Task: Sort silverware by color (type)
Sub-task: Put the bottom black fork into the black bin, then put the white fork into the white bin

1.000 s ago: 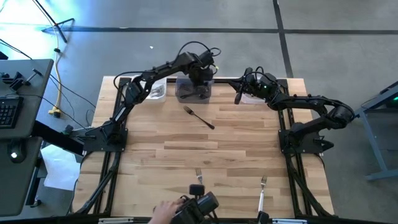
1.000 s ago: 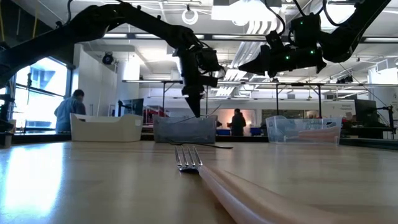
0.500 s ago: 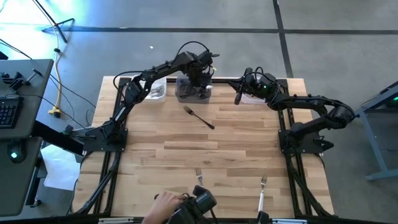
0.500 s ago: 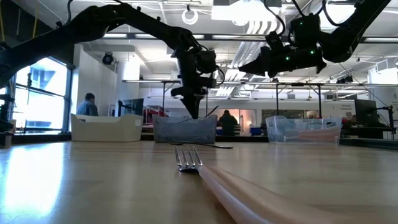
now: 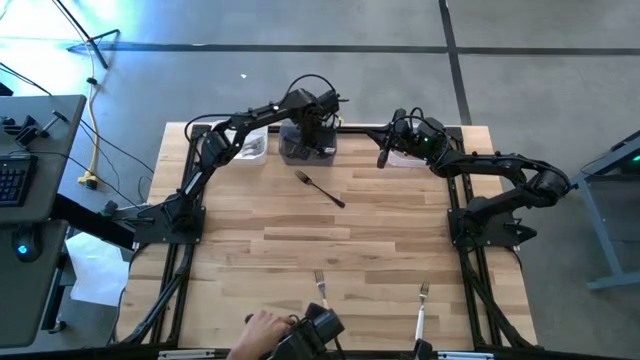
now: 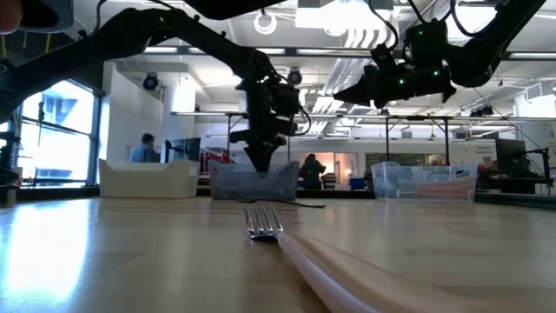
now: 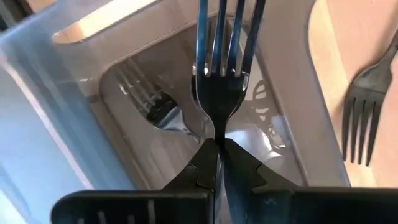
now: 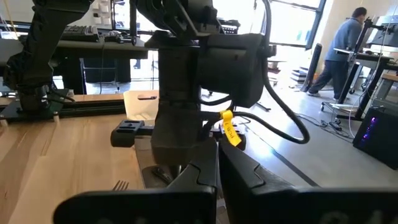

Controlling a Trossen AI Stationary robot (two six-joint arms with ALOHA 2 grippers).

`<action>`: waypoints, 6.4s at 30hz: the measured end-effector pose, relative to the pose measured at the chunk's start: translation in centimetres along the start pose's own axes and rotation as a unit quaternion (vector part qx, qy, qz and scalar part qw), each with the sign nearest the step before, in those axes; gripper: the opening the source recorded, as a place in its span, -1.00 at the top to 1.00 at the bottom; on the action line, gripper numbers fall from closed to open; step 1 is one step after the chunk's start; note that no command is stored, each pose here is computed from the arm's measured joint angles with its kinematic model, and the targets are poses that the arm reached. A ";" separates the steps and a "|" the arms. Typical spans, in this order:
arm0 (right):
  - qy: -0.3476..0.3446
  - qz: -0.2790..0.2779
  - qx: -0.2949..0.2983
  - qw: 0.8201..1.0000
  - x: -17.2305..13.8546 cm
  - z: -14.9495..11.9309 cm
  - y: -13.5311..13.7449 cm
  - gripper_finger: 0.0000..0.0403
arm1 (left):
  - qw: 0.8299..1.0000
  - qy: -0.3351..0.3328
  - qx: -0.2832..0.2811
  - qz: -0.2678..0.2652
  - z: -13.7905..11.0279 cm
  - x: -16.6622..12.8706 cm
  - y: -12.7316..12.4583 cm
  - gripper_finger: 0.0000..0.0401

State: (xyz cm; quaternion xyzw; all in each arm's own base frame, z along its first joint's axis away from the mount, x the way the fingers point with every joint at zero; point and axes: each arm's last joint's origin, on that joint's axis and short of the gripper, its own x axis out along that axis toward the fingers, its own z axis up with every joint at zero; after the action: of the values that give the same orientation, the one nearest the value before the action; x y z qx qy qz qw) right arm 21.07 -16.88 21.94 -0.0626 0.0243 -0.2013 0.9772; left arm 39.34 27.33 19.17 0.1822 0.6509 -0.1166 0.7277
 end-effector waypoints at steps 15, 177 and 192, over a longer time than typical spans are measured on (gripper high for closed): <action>0.000 0.000 0.000 1.000 0.0 0.0 0.0 1.00 | 0.999 0.038 -0.027 0.024 0.6 0.0 -0.4 0.62; 0.142 0.078 0.018 0.987 30.0 5.7 8.5 0.99 | 0.639 -0.587 -0.359 0.343 -18.6 -7.2 -29.9 1.00; 0.131 0.126 0.039 0.983 29.9 6.3 11.8 1.00 | 0.664 -0.550 -0.401 0.310 -18.8 -5.9 -30.0 1.00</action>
State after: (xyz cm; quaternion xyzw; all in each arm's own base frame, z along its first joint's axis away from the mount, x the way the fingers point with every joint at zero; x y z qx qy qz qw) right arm 53.54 -17.26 25.96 0.0055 0.1520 -0.0837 0.9848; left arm 9.42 7.58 20.04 -0.0328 0.0226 0.3091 0.9502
